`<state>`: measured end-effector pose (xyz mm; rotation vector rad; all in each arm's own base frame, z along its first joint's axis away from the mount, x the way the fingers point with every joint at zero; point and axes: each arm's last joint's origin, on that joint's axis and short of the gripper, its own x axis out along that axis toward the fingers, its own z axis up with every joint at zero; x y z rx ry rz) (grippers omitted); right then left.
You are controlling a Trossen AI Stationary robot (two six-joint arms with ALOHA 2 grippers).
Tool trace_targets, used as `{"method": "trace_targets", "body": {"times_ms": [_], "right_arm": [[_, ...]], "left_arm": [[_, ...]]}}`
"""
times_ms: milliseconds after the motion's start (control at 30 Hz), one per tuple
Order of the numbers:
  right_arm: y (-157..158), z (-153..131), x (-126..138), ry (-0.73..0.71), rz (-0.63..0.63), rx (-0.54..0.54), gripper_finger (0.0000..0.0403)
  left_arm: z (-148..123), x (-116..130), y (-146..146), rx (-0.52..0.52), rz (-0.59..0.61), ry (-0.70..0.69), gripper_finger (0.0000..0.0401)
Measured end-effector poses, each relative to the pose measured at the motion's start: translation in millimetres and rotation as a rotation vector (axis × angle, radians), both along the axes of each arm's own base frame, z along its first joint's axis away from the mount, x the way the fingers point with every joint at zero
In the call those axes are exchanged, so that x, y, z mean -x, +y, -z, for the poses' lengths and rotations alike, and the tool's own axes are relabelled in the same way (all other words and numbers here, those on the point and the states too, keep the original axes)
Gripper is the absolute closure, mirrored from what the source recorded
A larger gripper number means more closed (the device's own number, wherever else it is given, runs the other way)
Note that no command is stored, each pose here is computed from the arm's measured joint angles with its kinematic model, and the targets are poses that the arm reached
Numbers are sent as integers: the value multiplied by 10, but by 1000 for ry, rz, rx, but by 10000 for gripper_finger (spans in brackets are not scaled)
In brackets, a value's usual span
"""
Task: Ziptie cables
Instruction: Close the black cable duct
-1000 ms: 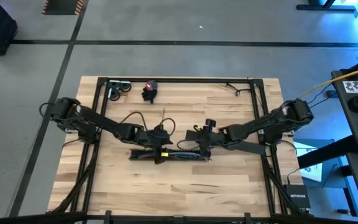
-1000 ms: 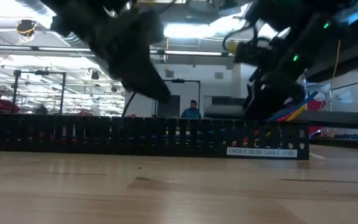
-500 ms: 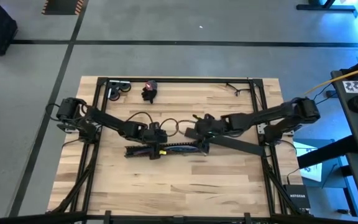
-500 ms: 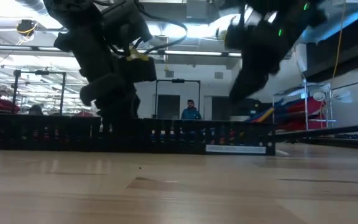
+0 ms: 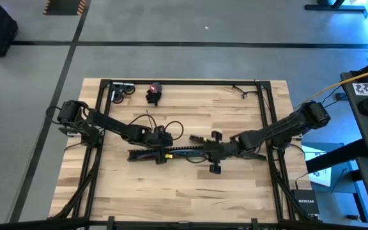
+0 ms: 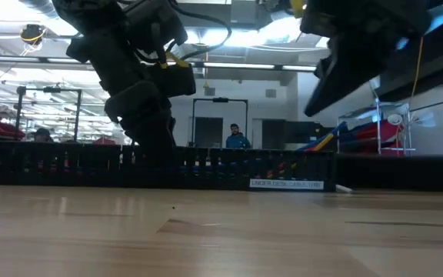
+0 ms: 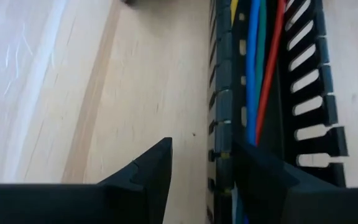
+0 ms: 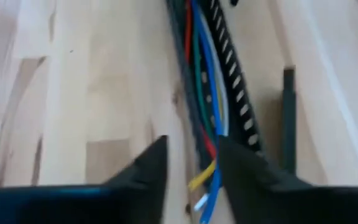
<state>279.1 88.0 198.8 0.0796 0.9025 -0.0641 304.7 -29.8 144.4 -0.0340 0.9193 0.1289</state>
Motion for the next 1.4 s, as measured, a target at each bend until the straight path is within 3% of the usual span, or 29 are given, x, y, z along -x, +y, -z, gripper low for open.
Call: {"method": "trace_targets", "body": {"times_ms": [100,167,333,467,767,1067,1233,1400], "right_arm": [[-27,51,-26,19,-4,22,367],[-32,99,-30,48,-7,17,393],[-12,96,-50,34,-30,-10,380],[-8,209,-48,104,-39,0,397],[-66,305,-41,129,81,159,402],[-98,331,-11,152,110,213,402],[-204,590,58,257,112,176,402],[-251,667,62,294,93,120,402]], "left_arm": [[-10,-11,-16,3,3,-15,246],[-16,-19,-18,3,5,-26,246],[-17,-19,-22,9,-1,-26,246],[-18,-17,-48,10,7,-27,246],[-16,0,-156,1,52,-23,246],[-11,10,-184,-15,81,-13,246],[-10,11,-184,-13,79,-13,246],[-10,11,-183,-15,81,-12,246]]}}
